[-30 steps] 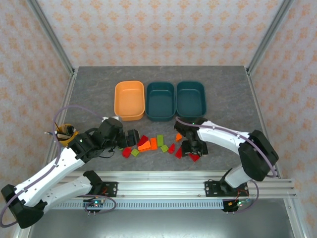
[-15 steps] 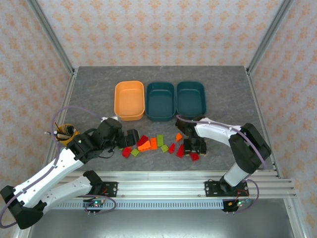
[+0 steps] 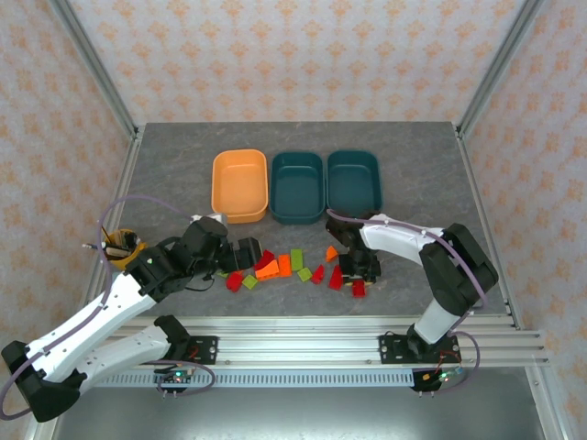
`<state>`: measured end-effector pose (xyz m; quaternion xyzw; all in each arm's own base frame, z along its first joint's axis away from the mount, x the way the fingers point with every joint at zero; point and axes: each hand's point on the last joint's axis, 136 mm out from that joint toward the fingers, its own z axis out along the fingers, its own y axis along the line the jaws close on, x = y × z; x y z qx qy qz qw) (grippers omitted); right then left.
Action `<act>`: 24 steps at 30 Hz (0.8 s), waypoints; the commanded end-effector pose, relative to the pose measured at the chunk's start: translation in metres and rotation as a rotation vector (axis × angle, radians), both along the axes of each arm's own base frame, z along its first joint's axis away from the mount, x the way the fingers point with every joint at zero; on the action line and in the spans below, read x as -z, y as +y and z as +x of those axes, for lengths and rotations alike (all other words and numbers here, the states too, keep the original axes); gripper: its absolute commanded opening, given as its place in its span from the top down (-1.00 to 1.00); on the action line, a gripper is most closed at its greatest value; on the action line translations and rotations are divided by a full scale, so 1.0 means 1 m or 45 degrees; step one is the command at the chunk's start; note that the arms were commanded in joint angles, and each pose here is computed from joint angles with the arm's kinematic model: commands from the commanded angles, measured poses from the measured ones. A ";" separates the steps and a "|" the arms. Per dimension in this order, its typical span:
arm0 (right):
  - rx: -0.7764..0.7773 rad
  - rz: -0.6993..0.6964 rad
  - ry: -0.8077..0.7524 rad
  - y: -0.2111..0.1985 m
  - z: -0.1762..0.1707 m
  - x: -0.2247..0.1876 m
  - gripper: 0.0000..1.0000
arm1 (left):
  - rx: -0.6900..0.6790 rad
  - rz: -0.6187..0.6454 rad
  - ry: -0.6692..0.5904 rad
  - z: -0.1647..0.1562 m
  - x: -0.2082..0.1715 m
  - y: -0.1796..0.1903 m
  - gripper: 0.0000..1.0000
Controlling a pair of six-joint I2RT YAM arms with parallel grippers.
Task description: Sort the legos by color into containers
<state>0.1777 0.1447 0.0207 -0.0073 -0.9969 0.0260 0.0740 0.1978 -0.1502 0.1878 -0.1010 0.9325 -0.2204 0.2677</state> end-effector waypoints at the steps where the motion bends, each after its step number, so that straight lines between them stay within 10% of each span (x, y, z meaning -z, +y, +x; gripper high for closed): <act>1: 0.026 -0.051 -0.005 -0.009 0.000 0.015 0.31 | 0.033 -0.054 -0.021 0.003 -0.004 -0.011 -0.99; 13: 0.022 0.015 -0.406 -0.007 0.054 -0.110 0.37 | -0.020 -0.124 -0.087 0.023 -0.044 -0.024 -0.99; 24: 0.158 0.106 -0.495 0.005 0.220 -0.116 0.37 | -0.154 -0.151 -0.124 0.099 -0.085 -0.031 -0.99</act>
